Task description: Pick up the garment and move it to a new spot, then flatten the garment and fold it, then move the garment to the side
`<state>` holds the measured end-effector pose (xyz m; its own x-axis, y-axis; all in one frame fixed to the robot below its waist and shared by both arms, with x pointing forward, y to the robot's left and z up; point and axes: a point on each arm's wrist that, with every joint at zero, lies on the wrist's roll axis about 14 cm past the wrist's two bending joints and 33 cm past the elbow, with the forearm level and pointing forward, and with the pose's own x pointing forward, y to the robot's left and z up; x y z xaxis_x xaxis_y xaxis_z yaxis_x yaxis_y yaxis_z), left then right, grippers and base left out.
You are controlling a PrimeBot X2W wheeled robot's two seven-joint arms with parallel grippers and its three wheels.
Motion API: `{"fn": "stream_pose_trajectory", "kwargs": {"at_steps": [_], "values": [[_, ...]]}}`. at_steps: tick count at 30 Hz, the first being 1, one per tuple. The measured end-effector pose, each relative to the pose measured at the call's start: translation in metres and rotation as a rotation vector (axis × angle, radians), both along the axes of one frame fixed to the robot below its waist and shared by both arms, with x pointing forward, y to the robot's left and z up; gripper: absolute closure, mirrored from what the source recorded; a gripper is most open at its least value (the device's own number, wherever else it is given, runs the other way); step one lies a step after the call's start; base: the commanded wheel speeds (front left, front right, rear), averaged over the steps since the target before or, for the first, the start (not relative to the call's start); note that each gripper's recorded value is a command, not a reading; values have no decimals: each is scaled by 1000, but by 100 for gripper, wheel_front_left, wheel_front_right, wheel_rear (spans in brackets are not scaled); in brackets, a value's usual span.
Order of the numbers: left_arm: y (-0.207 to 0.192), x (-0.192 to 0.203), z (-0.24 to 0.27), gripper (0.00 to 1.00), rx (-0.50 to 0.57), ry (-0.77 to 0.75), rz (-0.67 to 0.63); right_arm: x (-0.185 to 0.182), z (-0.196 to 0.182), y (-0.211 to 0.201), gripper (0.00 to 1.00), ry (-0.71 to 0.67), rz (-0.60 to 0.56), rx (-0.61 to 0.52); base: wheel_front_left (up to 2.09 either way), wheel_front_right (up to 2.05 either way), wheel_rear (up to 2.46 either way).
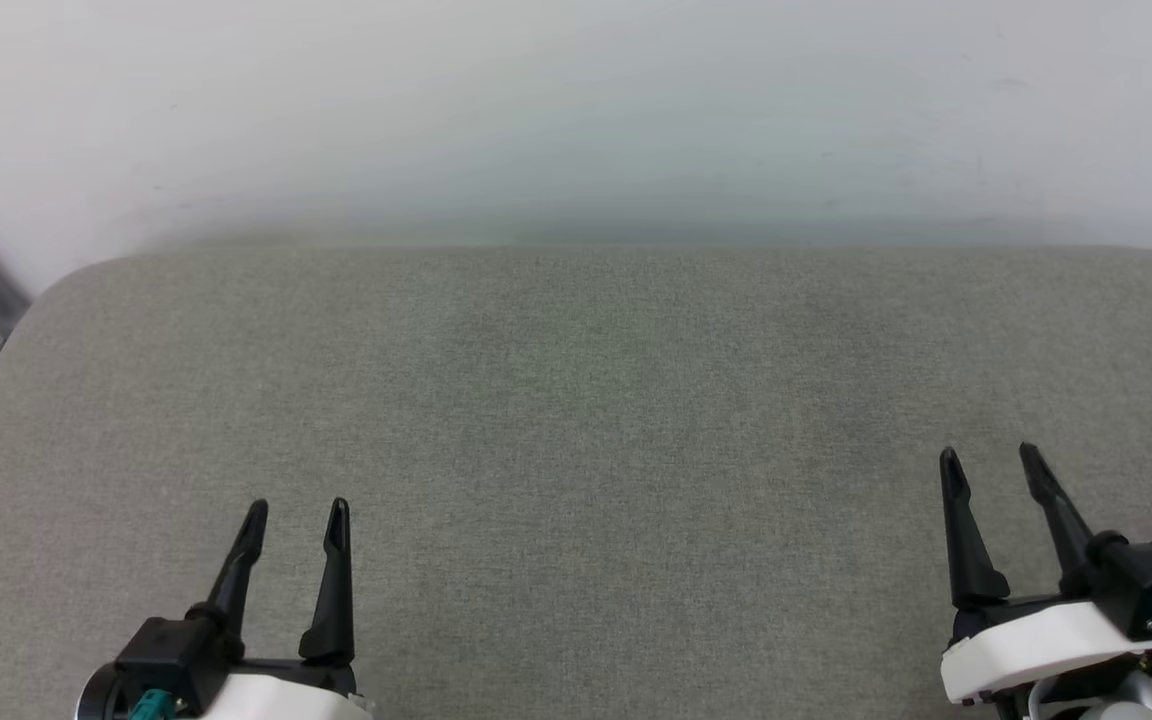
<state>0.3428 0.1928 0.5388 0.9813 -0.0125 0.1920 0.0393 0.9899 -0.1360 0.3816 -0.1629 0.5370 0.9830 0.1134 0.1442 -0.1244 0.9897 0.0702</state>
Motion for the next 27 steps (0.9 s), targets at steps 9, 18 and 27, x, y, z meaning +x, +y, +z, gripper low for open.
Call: {"fn": "stream_pose_trajectory", "kwargs": {"at_steps": [9, 18, 27], "values": [[0, -4, -23, 100, -102, 78, 2, -6, -27, -6, 100, 102, -17, 85, 0, 0, 0], [4, 0, -29, 100, -270, 109, 9, -6, -32, -12, 100, 139, -35, 255, 0, 0, 0], [8, 6, -33, 100, -417, 127, 10, -5, -36, -17, 100, 171, -49, 409, 0, 0, 0]]}}
